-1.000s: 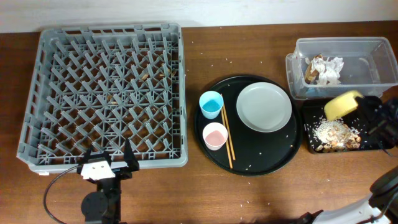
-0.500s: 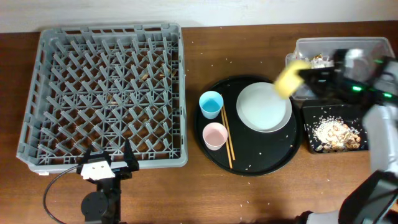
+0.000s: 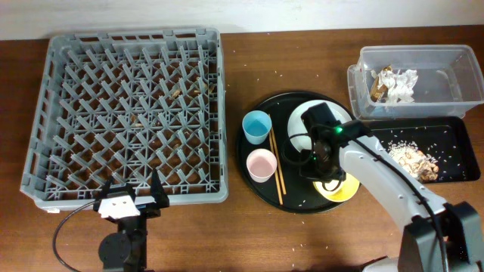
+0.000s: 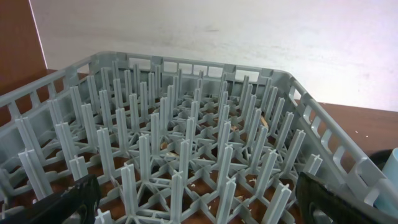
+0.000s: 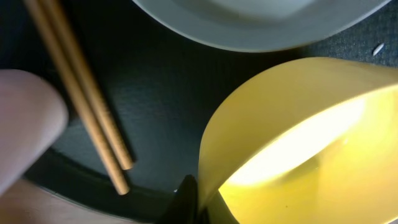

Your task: Sort waste into correct bins and load items into the dishwasher rack

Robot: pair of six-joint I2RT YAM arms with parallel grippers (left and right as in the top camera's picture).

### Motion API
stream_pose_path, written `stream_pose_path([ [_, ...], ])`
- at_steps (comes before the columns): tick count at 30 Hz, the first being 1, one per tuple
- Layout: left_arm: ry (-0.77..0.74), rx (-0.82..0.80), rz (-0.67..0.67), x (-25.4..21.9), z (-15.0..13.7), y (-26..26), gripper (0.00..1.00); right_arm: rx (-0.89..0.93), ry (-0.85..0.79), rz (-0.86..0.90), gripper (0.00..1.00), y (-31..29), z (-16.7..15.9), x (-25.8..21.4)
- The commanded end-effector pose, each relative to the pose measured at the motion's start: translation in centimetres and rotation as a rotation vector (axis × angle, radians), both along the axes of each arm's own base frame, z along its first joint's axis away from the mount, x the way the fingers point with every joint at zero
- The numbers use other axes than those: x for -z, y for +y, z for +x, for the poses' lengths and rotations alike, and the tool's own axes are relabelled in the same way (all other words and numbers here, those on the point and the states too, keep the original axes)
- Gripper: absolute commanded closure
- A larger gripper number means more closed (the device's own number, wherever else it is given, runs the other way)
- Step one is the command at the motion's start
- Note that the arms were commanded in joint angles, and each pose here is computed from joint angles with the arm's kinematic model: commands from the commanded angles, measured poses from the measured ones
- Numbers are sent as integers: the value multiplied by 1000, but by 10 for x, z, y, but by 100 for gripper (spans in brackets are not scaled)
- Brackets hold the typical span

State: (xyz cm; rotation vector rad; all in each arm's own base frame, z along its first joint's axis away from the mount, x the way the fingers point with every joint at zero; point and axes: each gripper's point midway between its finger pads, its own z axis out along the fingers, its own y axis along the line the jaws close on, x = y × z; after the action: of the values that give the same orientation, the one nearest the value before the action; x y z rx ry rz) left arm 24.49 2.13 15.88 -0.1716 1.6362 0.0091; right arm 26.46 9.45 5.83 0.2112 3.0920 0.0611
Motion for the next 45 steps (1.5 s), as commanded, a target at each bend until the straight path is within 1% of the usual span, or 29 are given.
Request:
stream_pose_path([
  [1,0,4,12,1,0,0,1,-31,12,-35,81,-1,3,17],
  [3,0,1,12,1,0,0,1,-34,15,-36,51,-1,4,19],
  [4,0,2,12,1,0,0,1,-58,20,-32,41,0,3,16],
  [6,-18,1,13,-4,0,0,1,-58,3,-1,40,8,15,-7],
  [7,-34,-17,15,-7,0,3,1,-61,-35,48,39,20,29,-31],
  [9,-108,-18,16,-26,0,3,1,-97,-120,164,39,45,53,-70],
  [10,-202,5,20,-49,-1,-1,1,-105,-154,211,39,54,62,-78],
  [13,-337,1,40,-88,-9,-1,1,-108,-139,224,39,59,67,-67],
  [14,-342,8,41,-97,-10,-2,1,-111,-112,238,39,63,66,-60],
  [18,-259,52,43,-140,8,-9,1,-166,-84,243,39,77,61,-50],
  [20,-158,122,77,-163,36,-19,1,-186,-93,243,40,84,61,-50],
  [21,-44,179,65,-177,65,-27,1,-193,-90,240,40,86,61,-47],
  [22,12,202,56,-181,78,-31,1,-195,-84,238,41,87,60,-44],
  [23,99,241,39,-190,101,-36,1,-194,-72,234,43,87,60,-40],
  [24,146,272,27,-195,115,-41,1,-193,-68,233,43,87,60,-38],
  [26,251,376,-14,-200,152,-57,1,-192,-52,231,51,87,59,-34],
  [28,288,462,-44,-194,174,-70,1,-193,-39,227,55,88,58,-30],
  [29,312,479,-56,-181,185,-73,1,-203,-24,223,57,91,55,-25],
  [31,391,498,-84,-151,196,-76,1,-236,16,214,59,103,47,-12],
  [33,469,532,-121,-125,199,-82,1,-265,37,207,63,112,40,-5],
  [34,509,563,-145,-113,198,-87,1,-274,40,206,73,115,38,-3],
  [35,543,564,-158,-103,196,-87,1,-274,40,207,89,115,38,-4],
  [36,549,564,-160,-101,197,-87,1,-271,41,208,96,114,39,-4],
  [38,549,565,-161,-101,197,-88,1,-247,30,215,96,106,42,-20],
  [39,545,590,-170,-103,195,-92,1,-213,-18,231,96,96,54,-52],
  [41,549,653,-321,-110,192,-107,1,-201,-149,306,96,86,77,-105],
  [42,586,646,-437,-105,193,-112,1,-164,-255,387,96,76,98,-141],
  [44,713,597,-702,-80,198,-120,1,-147,-379,556,96,73,128,-173],
  [45,823,589,-905,-63,197,-131,1,-149,-424,669,96,74,144,-184],
])
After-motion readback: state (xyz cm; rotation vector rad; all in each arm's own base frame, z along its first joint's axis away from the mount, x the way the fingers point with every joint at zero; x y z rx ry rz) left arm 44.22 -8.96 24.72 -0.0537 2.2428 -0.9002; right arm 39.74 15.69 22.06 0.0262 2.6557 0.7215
